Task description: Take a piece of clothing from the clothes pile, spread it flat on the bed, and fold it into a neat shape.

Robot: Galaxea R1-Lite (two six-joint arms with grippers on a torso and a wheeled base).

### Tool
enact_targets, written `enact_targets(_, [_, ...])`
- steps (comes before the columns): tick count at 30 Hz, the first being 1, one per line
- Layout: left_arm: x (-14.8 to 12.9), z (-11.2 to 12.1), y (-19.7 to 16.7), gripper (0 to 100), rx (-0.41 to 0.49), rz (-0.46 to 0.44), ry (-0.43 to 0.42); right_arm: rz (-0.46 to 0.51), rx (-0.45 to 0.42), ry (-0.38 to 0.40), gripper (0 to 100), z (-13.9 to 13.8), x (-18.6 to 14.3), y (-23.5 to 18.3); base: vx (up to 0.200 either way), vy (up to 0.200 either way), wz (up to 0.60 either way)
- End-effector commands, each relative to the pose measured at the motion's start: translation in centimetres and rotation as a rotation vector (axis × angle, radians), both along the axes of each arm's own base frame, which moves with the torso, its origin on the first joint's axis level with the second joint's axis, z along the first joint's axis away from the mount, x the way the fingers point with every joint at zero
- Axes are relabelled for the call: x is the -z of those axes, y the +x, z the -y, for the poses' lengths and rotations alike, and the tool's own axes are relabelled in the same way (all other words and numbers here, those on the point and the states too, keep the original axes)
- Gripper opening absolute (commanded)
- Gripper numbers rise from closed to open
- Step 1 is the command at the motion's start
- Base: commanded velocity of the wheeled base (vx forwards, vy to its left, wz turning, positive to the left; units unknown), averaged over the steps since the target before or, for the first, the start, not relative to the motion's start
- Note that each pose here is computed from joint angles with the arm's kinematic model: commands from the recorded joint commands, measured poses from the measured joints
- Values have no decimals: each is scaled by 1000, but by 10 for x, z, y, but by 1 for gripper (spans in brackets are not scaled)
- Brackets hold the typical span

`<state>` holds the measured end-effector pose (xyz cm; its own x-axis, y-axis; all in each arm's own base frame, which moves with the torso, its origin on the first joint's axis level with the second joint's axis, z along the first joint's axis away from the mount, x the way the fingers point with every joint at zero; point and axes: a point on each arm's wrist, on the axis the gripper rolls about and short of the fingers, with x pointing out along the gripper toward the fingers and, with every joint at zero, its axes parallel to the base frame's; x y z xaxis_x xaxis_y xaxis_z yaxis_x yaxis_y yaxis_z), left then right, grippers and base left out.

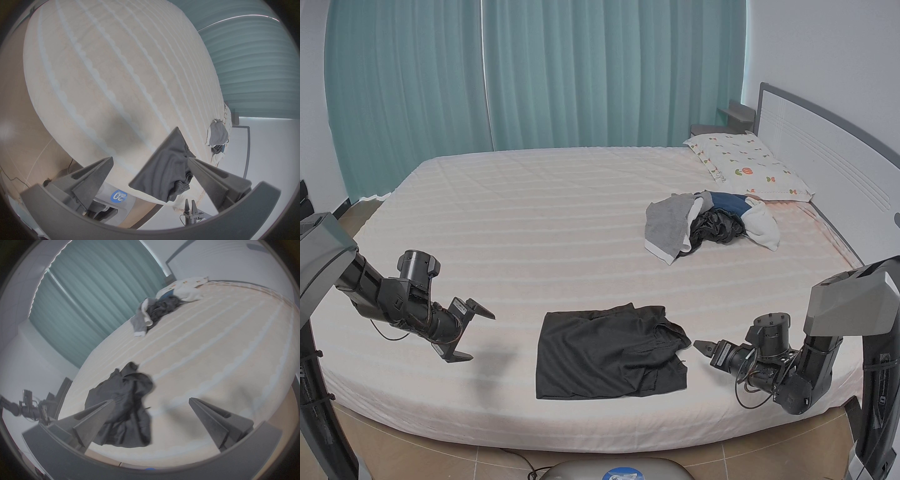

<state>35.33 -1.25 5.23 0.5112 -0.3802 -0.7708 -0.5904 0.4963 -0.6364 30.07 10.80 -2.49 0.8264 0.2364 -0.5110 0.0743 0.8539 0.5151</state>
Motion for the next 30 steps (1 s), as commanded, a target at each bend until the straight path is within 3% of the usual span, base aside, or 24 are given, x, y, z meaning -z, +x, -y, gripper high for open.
enact_targets(1, [5, -1, 1, 100, -3, -13, 0, 71, -79, -13, 100, -29, -26, 5, 0, 200, 0])
enact_targets(4, [6, -1, 1, 100, -4, -16, 1, 61, -82, -38, 100, -38, -27, 8, 0, 200, 0])
enact_targets(8, [6, -1, 1, 100, -4, -15, 4, 62, -110, -128, 100, -57, -28, 15, 0, 200, 0])
enact_targets(15, [8, -1, 1, 100, -7, -23, 13, 36, -149, -263, 100, -77, -15, 18, 0, 0, 0])
enact_targets(24, [9, 0, 1, 100, -6, -24, 14, -13, -175, -464, 100, -73, 8, 14, 0, 0, 0])
enact_targets(30, [9, 0, 1, 100, -5, -25, 15, -38, -183, -514, 100, -67, 9, 8, 0, 0, 0])
